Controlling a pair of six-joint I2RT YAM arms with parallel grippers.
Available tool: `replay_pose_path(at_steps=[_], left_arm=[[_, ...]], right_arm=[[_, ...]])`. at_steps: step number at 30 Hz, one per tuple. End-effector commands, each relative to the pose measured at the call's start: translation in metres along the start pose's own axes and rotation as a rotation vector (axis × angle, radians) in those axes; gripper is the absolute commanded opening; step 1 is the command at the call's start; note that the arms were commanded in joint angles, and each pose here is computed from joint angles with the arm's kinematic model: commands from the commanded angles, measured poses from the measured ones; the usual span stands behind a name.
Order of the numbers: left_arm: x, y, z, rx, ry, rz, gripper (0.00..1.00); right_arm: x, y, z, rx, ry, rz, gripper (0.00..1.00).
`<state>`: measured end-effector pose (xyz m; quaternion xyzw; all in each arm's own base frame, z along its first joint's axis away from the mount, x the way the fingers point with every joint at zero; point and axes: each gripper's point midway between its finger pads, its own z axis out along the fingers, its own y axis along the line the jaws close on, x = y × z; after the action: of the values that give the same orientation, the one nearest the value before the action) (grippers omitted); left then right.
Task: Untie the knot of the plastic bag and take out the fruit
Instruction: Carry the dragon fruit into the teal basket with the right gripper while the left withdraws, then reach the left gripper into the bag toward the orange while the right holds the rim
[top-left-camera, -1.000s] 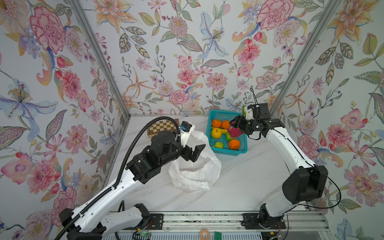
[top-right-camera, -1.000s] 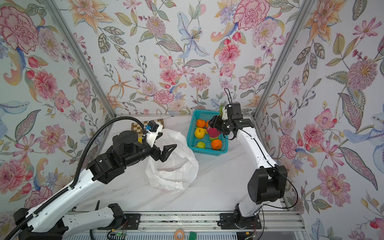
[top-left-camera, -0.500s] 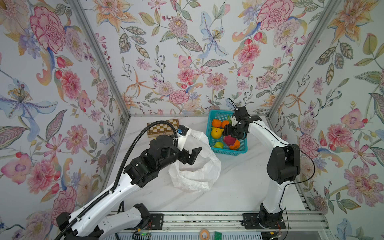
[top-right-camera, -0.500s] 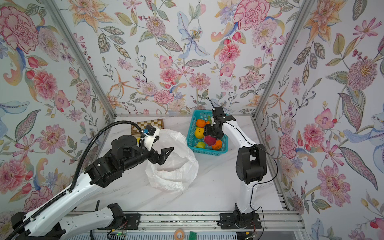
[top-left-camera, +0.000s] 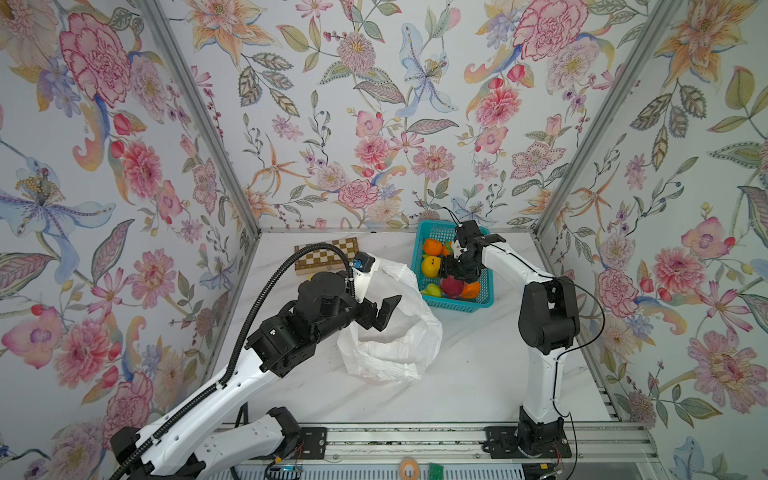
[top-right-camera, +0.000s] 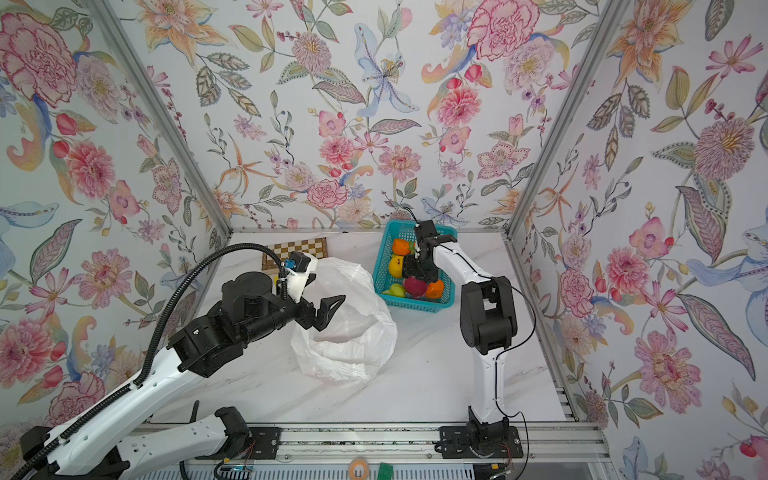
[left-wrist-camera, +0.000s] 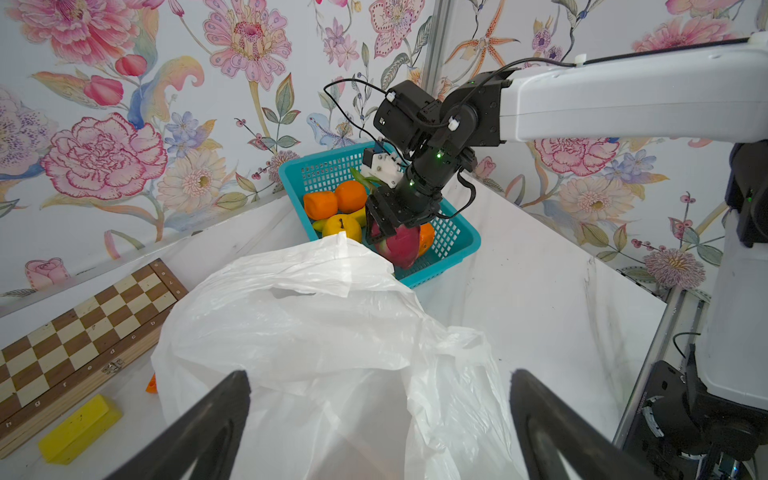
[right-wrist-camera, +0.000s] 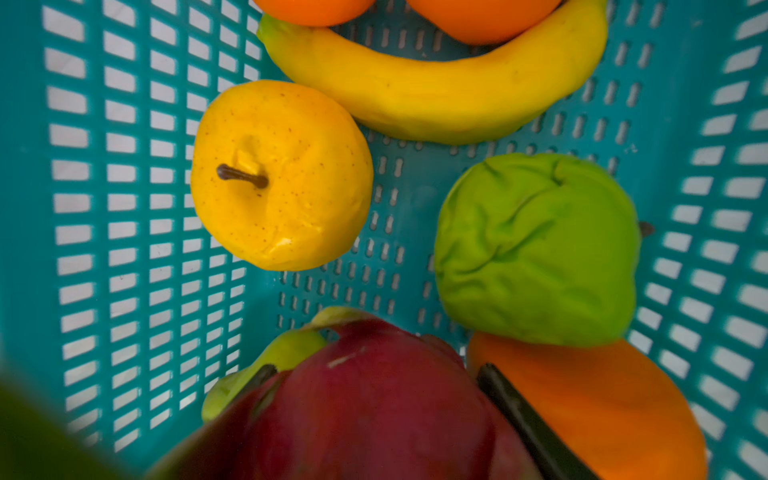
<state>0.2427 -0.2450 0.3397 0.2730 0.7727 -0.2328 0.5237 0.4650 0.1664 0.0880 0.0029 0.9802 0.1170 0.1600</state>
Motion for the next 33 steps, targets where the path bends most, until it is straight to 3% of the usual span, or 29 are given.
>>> replay_pose_path(at_steps=[1, 12, 18, 22, 29, 33], left_arm=[[0.005, 0.001, -0.002, -0.009, 0.007, 0.006, 0.99], [0.009, -0.004, 0.000, 0.021, 0.017, -0.027, 0.99], [0.018, -0.010, -0.006, 0.059, 0.017, -0.088, 0.99], [0.027, -0.011, -0.007, 0.069, 0.036, -0.133, 0.92], [0.056, -0.006, 0.005, 0.003, 0.175, -0.252, 0.77], [0.080, -0.004, 0.016, -0.059, 0.288, -0.293, 0.73]], right_arm=[[0.018, 0.002, 0.008, 0.017, 0.070, -0.013, 0.99], [-0.022, 0.012, -0.063, 0.018, -0.147, 0.017, 0.99], [-0.042, 0.030, -0.111, -0.067, -0.267, 0.030, 0.99], [-0.043, 0.052, -0.151, -0.154, -0.332, 0.027, 0.99], [-0.005, 0.080, -0.231, -0.360, -0.512, 0.091, 0.99], [0.039, 0.084, -0.247, -0.468, -0.562, 0.137, 0.99]])
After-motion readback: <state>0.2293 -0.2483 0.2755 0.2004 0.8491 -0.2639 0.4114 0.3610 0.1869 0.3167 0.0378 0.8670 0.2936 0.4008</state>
